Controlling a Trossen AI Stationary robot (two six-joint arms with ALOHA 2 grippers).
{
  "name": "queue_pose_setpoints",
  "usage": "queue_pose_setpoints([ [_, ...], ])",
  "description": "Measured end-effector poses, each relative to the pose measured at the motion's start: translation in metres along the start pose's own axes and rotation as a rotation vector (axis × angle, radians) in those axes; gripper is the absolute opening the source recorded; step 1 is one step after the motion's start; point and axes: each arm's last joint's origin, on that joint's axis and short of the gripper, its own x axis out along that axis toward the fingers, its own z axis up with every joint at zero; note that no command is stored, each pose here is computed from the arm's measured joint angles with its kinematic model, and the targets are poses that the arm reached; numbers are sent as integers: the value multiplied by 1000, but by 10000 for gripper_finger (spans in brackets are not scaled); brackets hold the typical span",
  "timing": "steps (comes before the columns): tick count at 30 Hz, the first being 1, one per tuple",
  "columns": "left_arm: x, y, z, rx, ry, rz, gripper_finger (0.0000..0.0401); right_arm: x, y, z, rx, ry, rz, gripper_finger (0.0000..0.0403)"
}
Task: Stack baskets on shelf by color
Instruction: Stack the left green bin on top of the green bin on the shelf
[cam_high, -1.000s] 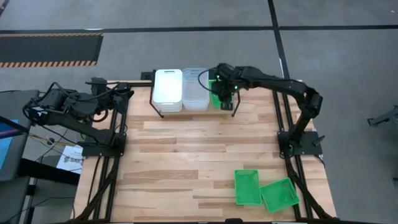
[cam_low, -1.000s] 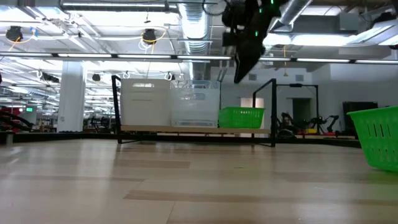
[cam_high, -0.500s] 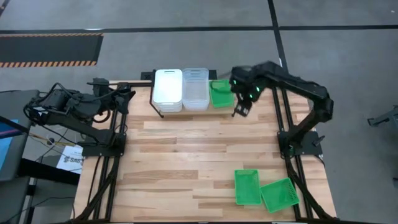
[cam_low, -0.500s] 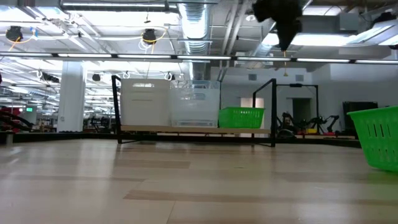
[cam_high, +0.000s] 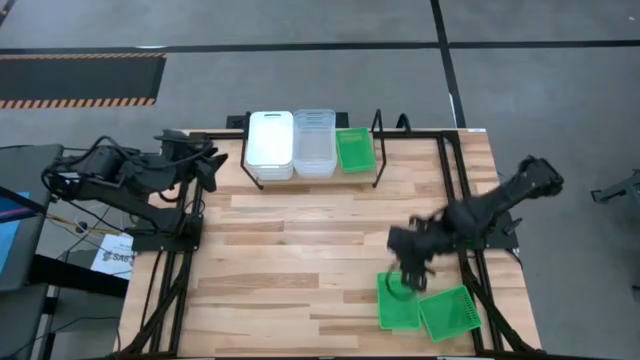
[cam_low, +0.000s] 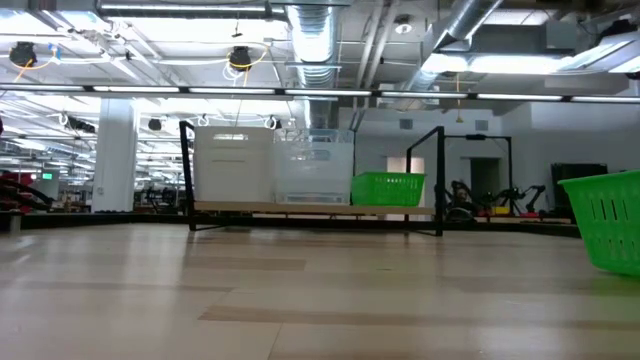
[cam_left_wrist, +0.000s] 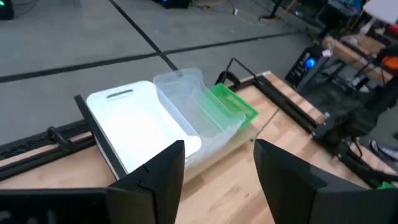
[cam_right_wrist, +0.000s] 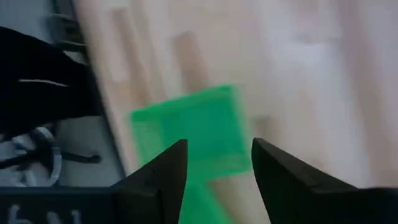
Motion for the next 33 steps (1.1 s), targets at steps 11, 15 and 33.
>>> queue_pose_setpoints([
  [11,1,-4,-5,61,137,-103,186,91,82,-37,-124,114,66,208],
  [15,1,-4,-6,76,142,-98,186,114,92,-52,-133,193,32,212],
  [33,8,-11,-10,110,170,-87,186,185,97,-62,-163,258,-99,219],
])
